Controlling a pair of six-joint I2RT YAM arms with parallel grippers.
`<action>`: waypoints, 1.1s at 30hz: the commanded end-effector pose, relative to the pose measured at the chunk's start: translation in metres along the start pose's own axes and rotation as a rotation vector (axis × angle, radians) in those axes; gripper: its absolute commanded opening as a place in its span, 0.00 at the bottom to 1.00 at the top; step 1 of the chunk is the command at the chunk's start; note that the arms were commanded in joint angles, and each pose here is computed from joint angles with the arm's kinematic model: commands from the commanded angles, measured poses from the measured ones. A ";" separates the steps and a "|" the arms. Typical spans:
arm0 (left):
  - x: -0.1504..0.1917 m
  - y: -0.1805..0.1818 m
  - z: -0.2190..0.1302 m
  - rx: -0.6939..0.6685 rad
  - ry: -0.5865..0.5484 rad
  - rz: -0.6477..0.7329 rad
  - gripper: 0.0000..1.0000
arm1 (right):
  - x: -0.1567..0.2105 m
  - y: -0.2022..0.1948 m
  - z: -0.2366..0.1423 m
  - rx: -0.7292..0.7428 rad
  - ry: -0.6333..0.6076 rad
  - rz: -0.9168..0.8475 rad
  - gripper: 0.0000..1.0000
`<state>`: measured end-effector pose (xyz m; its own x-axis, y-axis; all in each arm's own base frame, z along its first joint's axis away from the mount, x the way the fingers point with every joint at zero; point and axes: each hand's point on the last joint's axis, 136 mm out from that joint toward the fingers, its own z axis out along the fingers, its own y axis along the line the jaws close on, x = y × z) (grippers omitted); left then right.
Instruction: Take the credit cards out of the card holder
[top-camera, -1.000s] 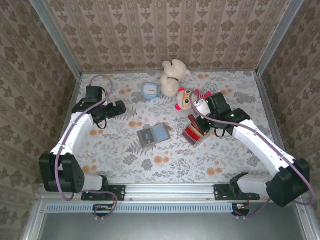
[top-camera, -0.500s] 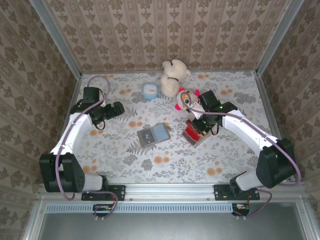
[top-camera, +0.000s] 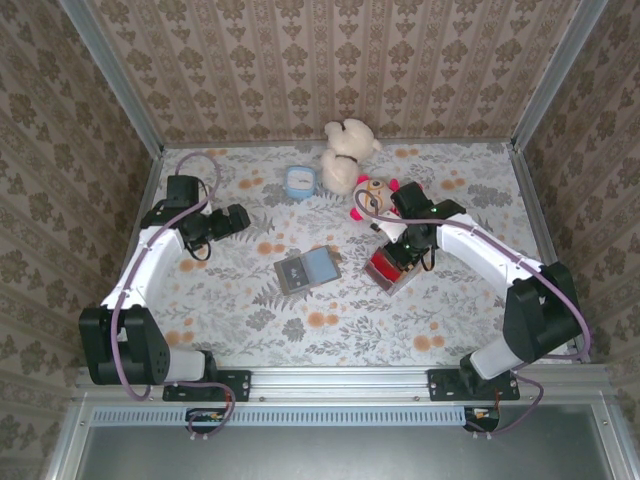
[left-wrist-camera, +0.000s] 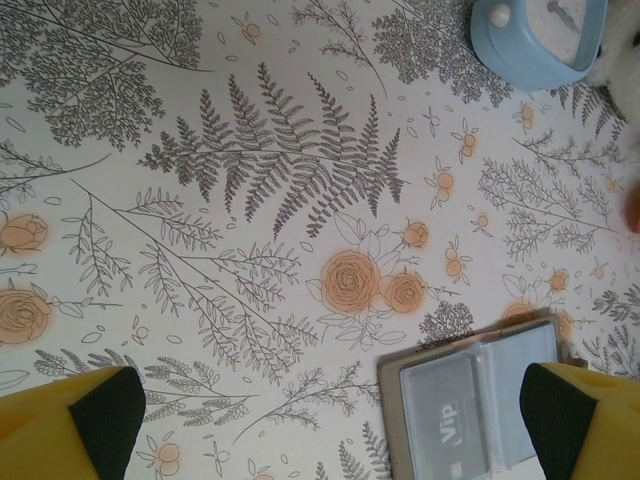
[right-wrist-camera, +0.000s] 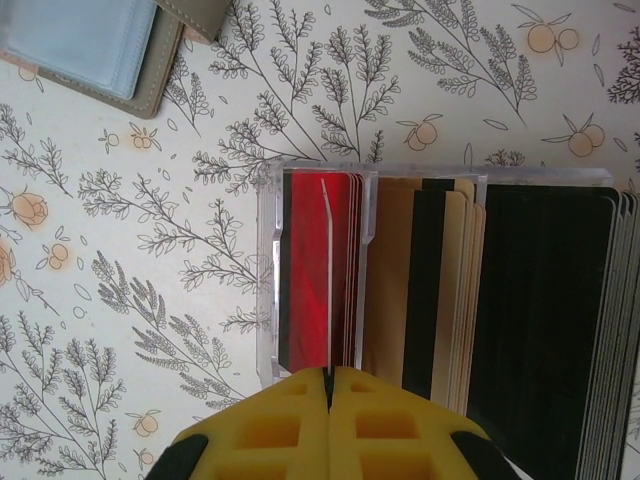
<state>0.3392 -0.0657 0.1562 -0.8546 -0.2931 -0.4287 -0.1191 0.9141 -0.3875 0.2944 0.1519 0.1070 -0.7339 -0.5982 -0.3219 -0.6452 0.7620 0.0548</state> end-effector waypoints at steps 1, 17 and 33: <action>0.003 -0.001 0.003 0.027 0.015 0.000 1.00 | 0.004 0.000 -0.001 -0.013 0.037 -0.014 0.12; 0.007 -0.024 0.011 0.148 0.039 -0.019 0.99 | -0.071 0.000 -0.067 -0.001 -0.411 0.203 0.44; 0.076 -0.065 0.061 0.207 0.238 -0.047 0.88 | -0.124 0.069 0.040 -0.200 -0.227 0.492 0.50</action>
<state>0.3168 -0.1537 0.1075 -0.9414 -0.2182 -0.2572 -0.0453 0.8374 -0.5447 0.3460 0.2693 0.1122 -0.8916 -0.1432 -0.4296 -0.3244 0.8638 0.3854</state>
